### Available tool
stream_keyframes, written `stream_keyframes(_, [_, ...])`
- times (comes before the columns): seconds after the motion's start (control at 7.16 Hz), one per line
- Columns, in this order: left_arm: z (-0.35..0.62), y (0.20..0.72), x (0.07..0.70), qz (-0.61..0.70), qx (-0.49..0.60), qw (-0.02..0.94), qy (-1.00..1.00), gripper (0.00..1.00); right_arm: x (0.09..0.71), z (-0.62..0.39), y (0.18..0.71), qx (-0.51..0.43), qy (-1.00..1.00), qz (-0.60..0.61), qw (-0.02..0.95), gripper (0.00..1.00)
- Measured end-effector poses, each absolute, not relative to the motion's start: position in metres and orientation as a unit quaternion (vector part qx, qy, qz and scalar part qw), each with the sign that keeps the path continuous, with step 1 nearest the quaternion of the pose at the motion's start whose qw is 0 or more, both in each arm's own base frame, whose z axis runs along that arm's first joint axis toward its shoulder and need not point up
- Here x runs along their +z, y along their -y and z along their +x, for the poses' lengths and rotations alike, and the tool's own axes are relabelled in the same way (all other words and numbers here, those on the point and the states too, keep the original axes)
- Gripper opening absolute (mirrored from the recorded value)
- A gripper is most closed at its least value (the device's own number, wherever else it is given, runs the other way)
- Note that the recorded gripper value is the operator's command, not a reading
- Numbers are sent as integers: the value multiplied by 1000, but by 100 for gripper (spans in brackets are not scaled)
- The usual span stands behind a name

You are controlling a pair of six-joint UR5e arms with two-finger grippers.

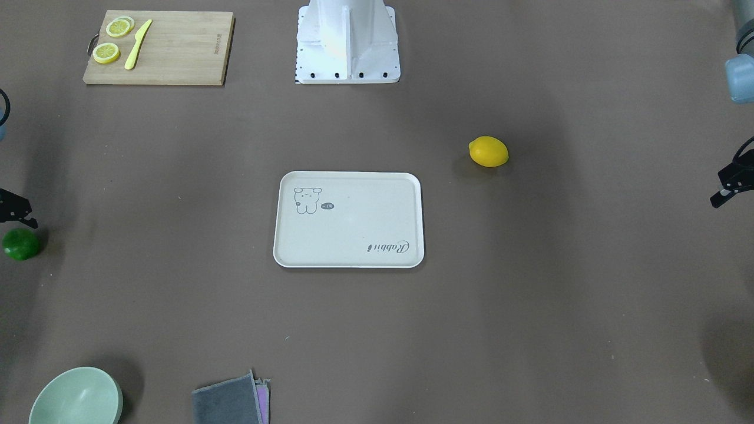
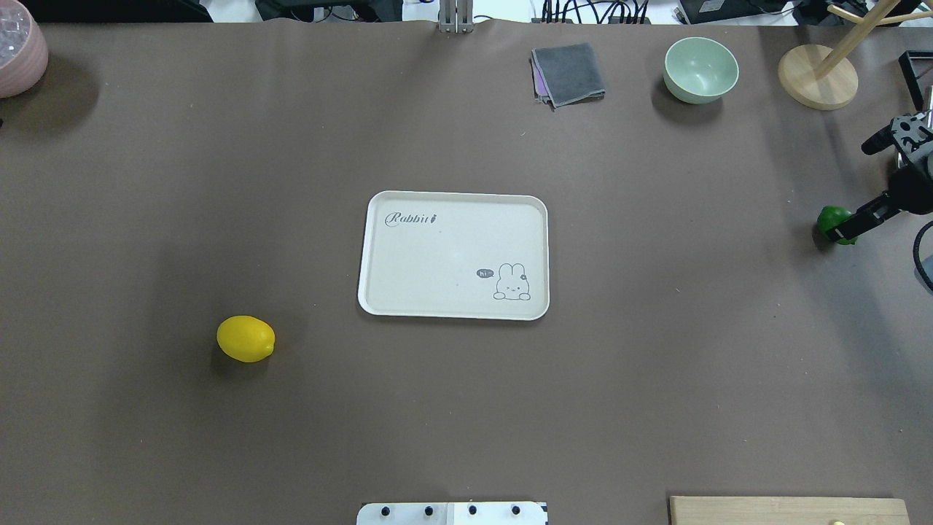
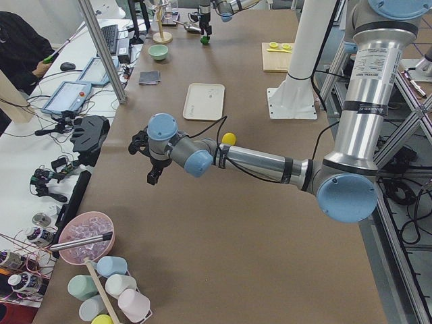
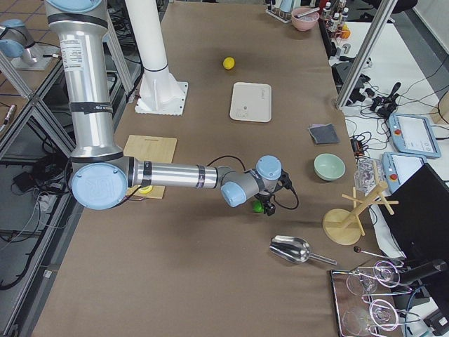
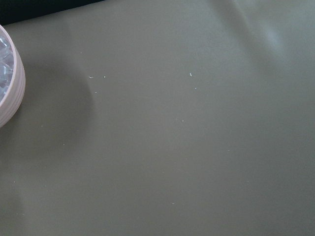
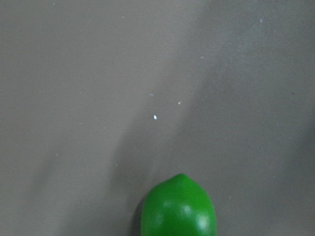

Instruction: Place all lemons on tray

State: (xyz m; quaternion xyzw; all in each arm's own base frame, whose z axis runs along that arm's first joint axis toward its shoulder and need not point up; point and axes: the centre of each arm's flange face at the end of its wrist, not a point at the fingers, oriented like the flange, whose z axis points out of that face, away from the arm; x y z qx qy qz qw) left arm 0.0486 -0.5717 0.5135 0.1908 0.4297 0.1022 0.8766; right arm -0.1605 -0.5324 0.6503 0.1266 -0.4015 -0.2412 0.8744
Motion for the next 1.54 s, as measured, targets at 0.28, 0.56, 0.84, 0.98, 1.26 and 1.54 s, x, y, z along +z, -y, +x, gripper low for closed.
stream_keyframes(0.28, [49, 572, 513, 192, 103, 876, -431, 98, 653, -169, 536, -246, 400, 122, 874, 0])
stream_keyframes(0.56, [49, 572, 510, 193, 103, 875, -433, 97, 649, -172, 541, -247, 399, 126, 874, 0])
stream_keyframes(0.84, [65, 572, 499, 201, 118, 869, -437, 97, 621, -173, 551, -239, 411, 140, 868, 0])
stream_keyframes(0.98, [93, 568, 489, 211, 141, 858, -445, 97, 599, -173, 555, -223, 422, 147, 867, 0])
stream_keyframes(1.26, [151, 552, 469, 236, 188, 829, -471, 97, 556, -174, 557, -183, 440, 154, 866, 0])
stream_keyframes(1.54, [182, 537, 454, 212, 159, 822, -504, 97, 519, -176, 557, -137, 458, 153, 865, 0])
